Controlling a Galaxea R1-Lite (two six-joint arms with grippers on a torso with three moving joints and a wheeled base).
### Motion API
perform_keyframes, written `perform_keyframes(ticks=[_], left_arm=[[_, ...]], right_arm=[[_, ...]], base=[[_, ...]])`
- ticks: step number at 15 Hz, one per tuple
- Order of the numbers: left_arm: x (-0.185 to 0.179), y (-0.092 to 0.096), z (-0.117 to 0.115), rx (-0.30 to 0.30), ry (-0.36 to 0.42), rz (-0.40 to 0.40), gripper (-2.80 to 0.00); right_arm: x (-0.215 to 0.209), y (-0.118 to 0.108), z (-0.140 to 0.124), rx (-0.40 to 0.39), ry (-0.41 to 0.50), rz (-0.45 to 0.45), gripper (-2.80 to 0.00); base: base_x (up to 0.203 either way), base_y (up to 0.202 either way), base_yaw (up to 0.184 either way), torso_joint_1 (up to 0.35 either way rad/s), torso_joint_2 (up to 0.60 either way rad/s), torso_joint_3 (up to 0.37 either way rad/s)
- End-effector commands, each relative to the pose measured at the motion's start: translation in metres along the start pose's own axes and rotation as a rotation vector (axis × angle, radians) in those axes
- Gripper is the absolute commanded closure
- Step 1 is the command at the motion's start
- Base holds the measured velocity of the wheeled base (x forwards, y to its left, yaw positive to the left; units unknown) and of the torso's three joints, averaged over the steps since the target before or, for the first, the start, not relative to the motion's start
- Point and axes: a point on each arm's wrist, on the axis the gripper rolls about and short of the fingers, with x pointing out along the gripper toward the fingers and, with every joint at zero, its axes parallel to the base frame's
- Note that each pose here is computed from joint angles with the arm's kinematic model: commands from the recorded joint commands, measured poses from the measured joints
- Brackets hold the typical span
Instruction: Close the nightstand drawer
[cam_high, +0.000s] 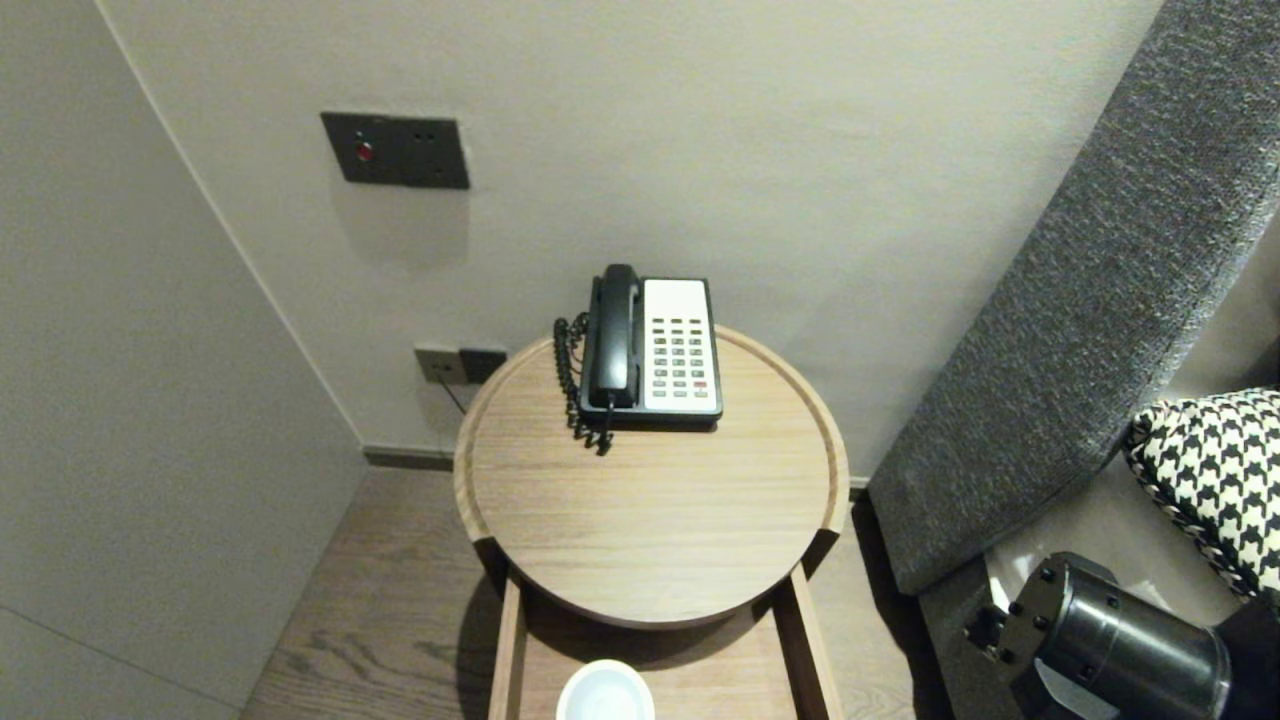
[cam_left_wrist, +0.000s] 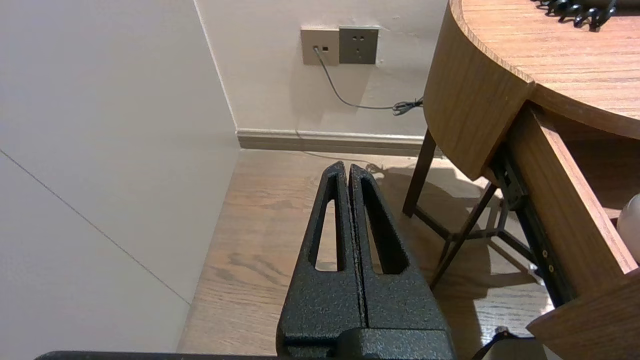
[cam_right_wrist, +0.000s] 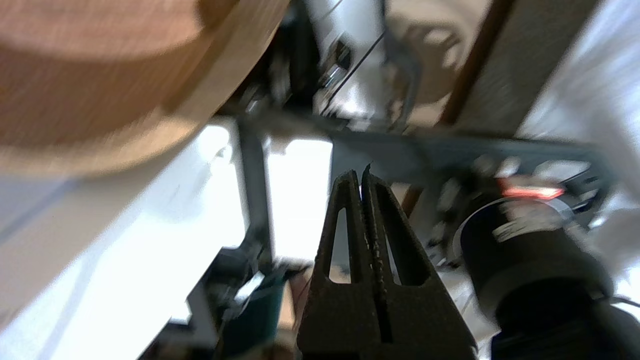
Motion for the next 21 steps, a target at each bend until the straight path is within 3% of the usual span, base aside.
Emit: perform_keyframes(ticks=[1,7,15,21], left_arm=[[0.000,0.000,0.000,0.000,0.000,0.000,0.00],[0.000,0.000,0.000,0.000,-0.001,0.000,0.00],[0.000,0.000,0.000,0.001,0.000,0.000,0.00],[0.000,0.000,0.000,0.000,0.000,0.000,0.00]], right_arm=[[0.001,0.002,-0.002,-0.005,0.050,0.033,0.00],[0.023,0.014,-0.006,-0.065,0.117,0.026,0.00],[0.053,0.027,-0.004,-0.102,0.129,0.017,0.00],[0.069,0.041,0.002,-0.123,0.090,0.014,0.00]], base=[[0.000,0.000,0.000,0.000,0.00,0.000],[0.000,0.000,0.000,0.000,0.00,0.000],[0.000,0.000,0.000,0.000,0.00,0.000],[0.000,0.000,0.000,0.000,0.00,0.000]])
